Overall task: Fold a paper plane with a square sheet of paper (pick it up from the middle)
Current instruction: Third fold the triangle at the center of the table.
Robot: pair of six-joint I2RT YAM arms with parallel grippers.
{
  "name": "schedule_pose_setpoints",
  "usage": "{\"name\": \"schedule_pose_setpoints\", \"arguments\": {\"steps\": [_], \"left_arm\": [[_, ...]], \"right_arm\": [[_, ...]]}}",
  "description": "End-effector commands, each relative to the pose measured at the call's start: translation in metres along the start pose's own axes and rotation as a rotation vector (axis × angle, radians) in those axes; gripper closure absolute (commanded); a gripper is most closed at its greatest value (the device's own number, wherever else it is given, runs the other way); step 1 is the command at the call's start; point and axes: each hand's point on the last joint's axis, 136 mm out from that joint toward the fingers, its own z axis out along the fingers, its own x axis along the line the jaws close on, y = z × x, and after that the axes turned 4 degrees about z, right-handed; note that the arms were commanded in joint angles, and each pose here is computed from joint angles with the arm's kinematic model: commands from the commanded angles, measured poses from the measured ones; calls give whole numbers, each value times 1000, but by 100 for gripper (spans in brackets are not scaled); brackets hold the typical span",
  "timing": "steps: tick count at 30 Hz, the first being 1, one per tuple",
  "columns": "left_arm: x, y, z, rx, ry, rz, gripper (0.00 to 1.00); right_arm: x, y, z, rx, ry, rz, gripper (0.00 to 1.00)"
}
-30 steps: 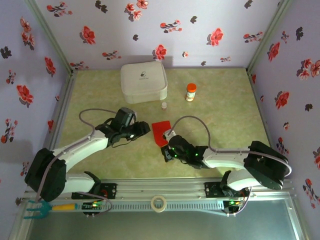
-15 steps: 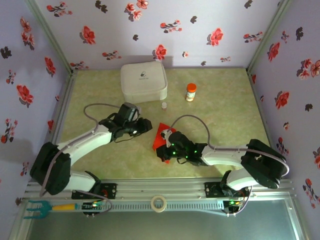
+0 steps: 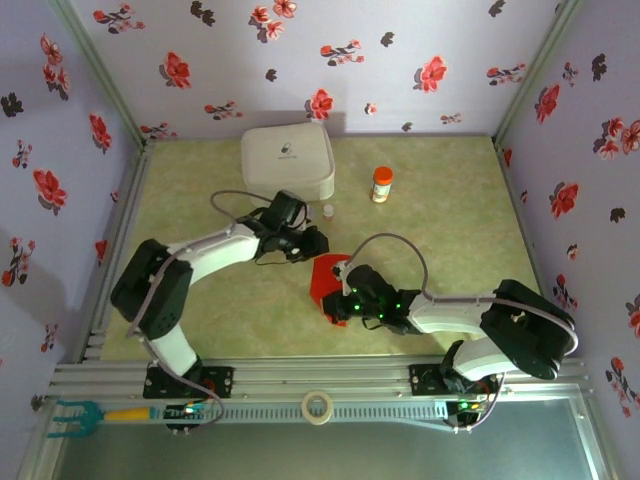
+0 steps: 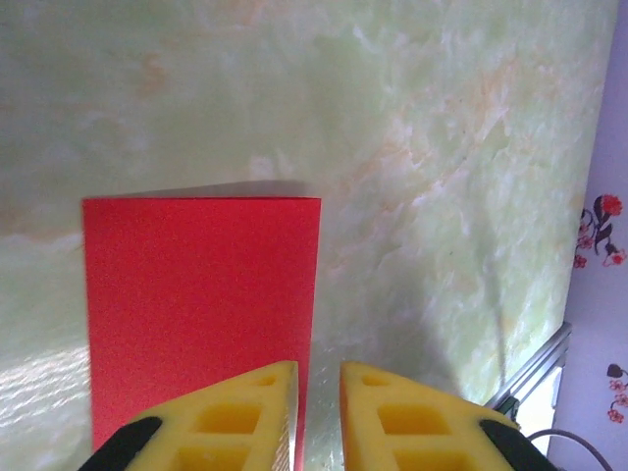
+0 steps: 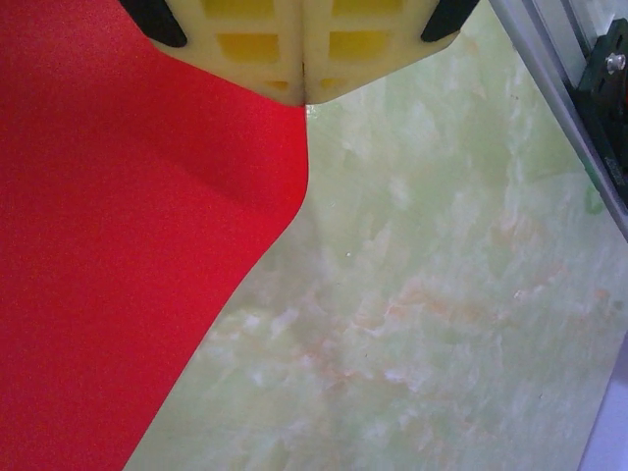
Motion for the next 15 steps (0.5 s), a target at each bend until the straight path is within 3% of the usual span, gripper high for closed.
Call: {"name": "schedule_pose_setpoints", "arguments": {"steps": [1,7,15], "left_arm": [[1,-9,18,83,10,40,82],[21,-21,55,164,61,17,84],[47,-39,72,222,116,-17,84]], "right_arm": [[0,6,-4,-28,17,9,100],[-2,7,-5,-29,15,13,100],[-11,8,-7,-17,-16,11,100]]}}
